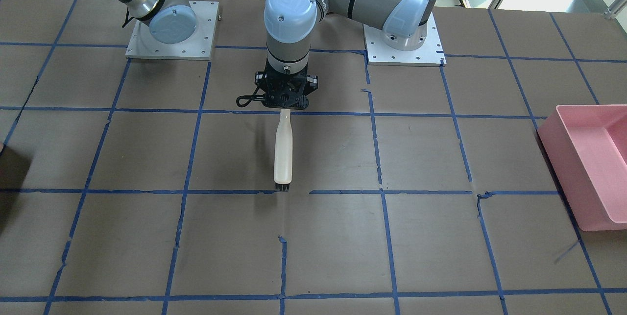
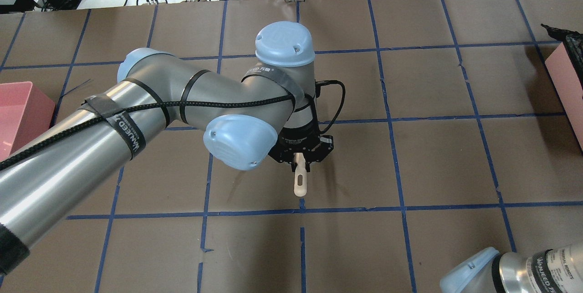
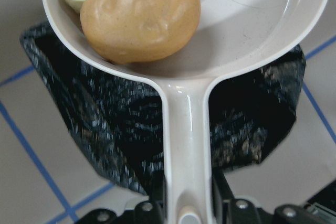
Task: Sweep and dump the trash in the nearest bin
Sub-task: 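Lift the dustpan and tip it over the black bin with the right gripper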
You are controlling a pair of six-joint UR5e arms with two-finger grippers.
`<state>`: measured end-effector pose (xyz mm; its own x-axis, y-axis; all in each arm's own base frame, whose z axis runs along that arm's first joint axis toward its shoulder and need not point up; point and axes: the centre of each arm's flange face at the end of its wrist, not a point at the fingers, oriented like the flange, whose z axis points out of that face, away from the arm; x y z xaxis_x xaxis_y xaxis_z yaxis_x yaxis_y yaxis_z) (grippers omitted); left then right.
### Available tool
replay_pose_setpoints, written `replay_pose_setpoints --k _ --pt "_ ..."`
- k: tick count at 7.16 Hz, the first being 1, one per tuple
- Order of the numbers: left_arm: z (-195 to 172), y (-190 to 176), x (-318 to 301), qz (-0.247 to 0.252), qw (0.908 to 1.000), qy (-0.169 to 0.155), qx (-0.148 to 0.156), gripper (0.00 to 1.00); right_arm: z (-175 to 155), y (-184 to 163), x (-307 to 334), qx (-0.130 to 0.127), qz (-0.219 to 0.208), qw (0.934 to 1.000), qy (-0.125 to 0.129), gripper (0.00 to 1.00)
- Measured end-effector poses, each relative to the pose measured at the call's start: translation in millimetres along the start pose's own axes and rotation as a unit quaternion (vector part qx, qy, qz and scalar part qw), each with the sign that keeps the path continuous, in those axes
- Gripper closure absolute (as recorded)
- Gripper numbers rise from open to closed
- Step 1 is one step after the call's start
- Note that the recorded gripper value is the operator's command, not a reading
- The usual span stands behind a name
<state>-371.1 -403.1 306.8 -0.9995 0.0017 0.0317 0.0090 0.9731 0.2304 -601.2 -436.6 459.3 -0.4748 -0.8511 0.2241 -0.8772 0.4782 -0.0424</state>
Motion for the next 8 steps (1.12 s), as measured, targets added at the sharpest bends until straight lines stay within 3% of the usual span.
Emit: replay_pose_setpoints --k 2,4,6,8 --pt "28.2 30.4 2.6 -0.029 0.9993 -0.014 -0.019 0.98 4.9 -15.5 11.8 -0.067 -0.029 0.9973 0.01 1.0" --pt "41.1 49.0 12.4 -0.046 0.9984 -0.023 -0.025 0.98 12.1 -41.6 23.8 -0.116 -0.063 0.991 0.018 1.0" --pt "44.4 64.5 24.6 -0.038 0.9987 -0.027 -0.022 0.98 15.5 -56.9 29.9 -0.14 -0.117 0.9831 0.021 1.0" --pt "42.2 82.9 35.1 -0.029 0.9991 -0.027 -0.016 0.98 20.2 -67.7 33.0 -0.158 -0.177 0.9707 0.04 1.0"
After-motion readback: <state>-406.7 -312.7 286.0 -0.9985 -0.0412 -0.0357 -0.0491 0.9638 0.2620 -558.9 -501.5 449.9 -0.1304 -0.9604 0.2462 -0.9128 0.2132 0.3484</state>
